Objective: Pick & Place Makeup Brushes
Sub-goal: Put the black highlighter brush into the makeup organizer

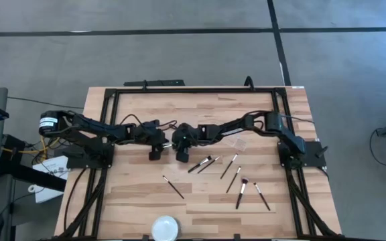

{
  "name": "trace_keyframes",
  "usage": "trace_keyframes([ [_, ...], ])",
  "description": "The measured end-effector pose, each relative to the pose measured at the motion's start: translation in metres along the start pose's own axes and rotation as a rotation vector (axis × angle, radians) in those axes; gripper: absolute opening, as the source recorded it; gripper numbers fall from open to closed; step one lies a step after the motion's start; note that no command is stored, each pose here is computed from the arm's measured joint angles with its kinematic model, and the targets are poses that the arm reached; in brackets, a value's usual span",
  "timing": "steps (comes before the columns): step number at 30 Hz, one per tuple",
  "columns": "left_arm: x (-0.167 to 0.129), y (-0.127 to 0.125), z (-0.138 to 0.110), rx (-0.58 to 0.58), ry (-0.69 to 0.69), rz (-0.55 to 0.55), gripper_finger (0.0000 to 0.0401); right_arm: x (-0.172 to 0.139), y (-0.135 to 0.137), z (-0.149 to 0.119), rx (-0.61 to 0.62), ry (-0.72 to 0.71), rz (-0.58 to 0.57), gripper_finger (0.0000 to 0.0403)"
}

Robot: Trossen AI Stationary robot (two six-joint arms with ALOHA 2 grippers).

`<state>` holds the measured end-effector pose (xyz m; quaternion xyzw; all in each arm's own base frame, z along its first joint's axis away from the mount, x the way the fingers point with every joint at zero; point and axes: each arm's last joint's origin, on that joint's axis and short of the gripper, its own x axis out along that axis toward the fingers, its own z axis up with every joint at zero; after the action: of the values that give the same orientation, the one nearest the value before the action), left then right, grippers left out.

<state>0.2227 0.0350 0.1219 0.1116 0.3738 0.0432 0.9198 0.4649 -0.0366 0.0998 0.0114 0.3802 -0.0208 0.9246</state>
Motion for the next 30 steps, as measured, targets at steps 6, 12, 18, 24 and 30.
trace_keyframes([
  [6, -0.006, 0.001, 0.004, -0.057, -0.024, 0.024, 0.0008, 0.017, -0.004, -0.015, 0.006, 0.035, -0.004, 0.0091],
  [12, -0.016, 0.004, 0.01, -0.087, -0.069, 0.035, 0.001, 0.023, -0.004, -0.021, 0.0, 0.044, -0.003, 0.0032],
  [18, -0.022, 0.004, 0.01, -0.16, -0.082, 0.033, 0.0012, 0.026, -0.004, -0.02, -0.008, 0.009, -0.002, 0.0032],
  [24, -0.021, -0.005, -0.014, -0.187, -0.019, -0.042, 0.0016, 0.019, -0.002, -0.009, -0.016, -0.08, 0.021, 0.0032],
  [30, -0.021, -0.011, -0.029, -0.179, 0.016, -0.058, 0.0061, 0.008, -0.006, -0.001, -0.028, -0.09, 0.013, 0.0032],
])
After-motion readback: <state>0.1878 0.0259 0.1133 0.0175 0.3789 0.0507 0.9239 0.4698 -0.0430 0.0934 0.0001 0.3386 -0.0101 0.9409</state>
